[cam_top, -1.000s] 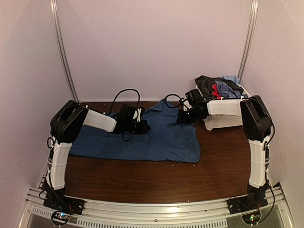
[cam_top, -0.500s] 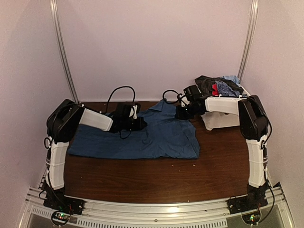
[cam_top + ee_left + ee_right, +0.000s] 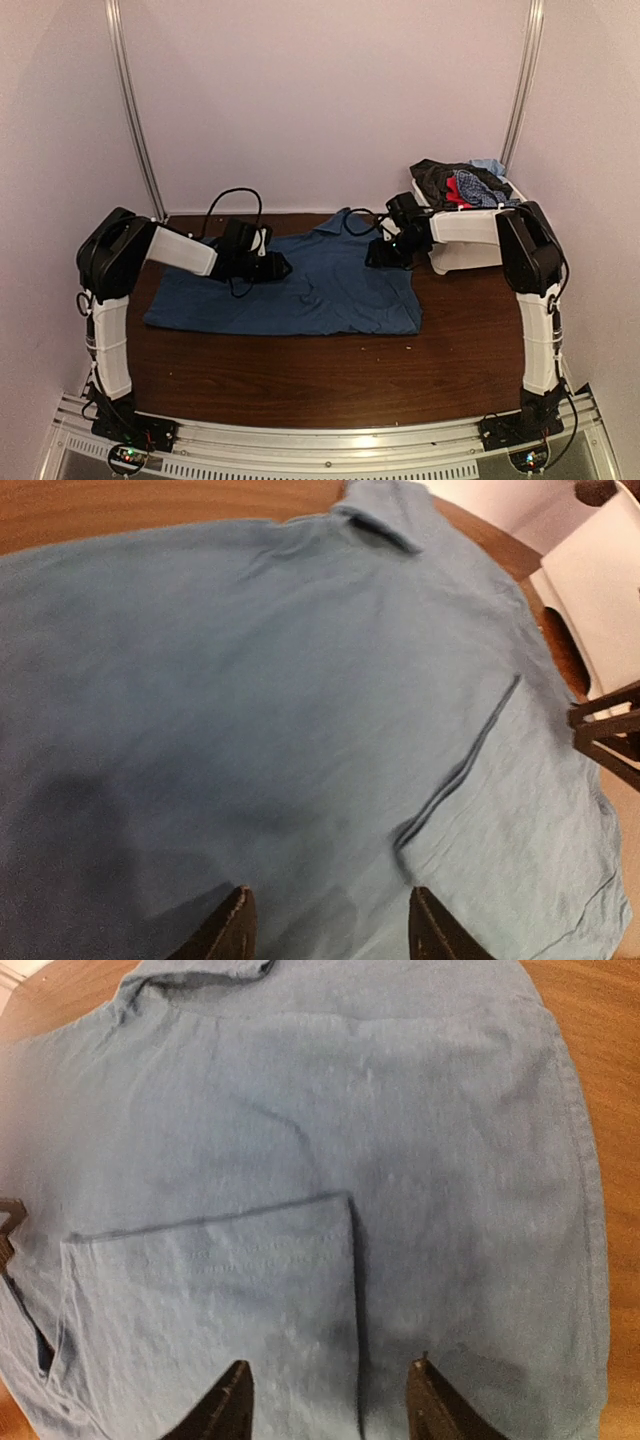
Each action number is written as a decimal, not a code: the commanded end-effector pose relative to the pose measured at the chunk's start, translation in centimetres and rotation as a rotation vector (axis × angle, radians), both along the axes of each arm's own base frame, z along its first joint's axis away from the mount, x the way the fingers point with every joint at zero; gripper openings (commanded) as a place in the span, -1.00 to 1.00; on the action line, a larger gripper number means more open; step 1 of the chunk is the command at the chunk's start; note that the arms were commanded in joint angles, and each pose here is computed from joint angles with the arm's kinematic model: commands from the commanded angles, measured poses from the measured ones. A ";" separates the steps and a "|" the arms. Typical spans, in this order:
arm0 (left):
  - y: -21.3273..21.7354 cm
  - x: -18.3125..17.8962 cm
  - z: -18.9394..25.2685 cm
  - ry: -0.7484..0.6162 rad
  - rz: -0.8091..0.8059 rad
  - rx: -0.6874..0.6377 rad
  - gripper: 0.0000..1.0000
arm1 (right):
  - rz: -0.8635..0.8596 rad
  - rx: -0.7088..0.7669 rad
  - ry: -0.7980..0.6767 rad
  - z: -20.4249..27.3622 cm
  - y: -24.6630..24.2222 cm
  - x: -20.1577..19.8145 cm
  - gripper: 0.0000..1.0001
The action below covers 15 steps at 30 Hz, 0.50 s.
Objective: Fold and stack the mixed laundry pile
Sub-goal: Fold the flattened T-shirt at the center of the board, then move the 1/3-folded T-shirt to the center of the board.
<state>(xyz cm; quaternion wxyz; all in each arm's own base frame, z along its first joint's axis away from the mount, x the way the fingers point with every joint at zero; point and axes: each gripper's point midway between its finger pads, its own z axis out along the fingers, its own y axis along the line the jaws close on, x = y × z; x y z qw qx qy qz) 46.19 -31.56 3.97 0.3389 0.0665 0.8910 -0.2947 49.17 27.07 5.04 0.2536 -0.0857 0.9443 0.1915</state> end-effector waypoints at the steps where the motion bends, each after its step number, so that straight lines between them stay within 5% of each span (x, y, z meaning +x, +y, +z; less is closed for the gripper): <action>1: 6.8 -1.3 3.7 -0.016 0.099 0.051 0.14 | 0.028 0.036 -0.079 6.1 -1.1 -2.4 0.20; 4: 10.3 -4.6 4.2 0.013 0.126 0.090 0.31 | 0.096 0.073 -0.064 7.5 -0.8 -5.3 0.41; 15: 21.8 -13.6 0.7 0.232 0.395 0.202 0.35 | 0.271 0.165 0.120 2.1 3.4 -15.2 0.38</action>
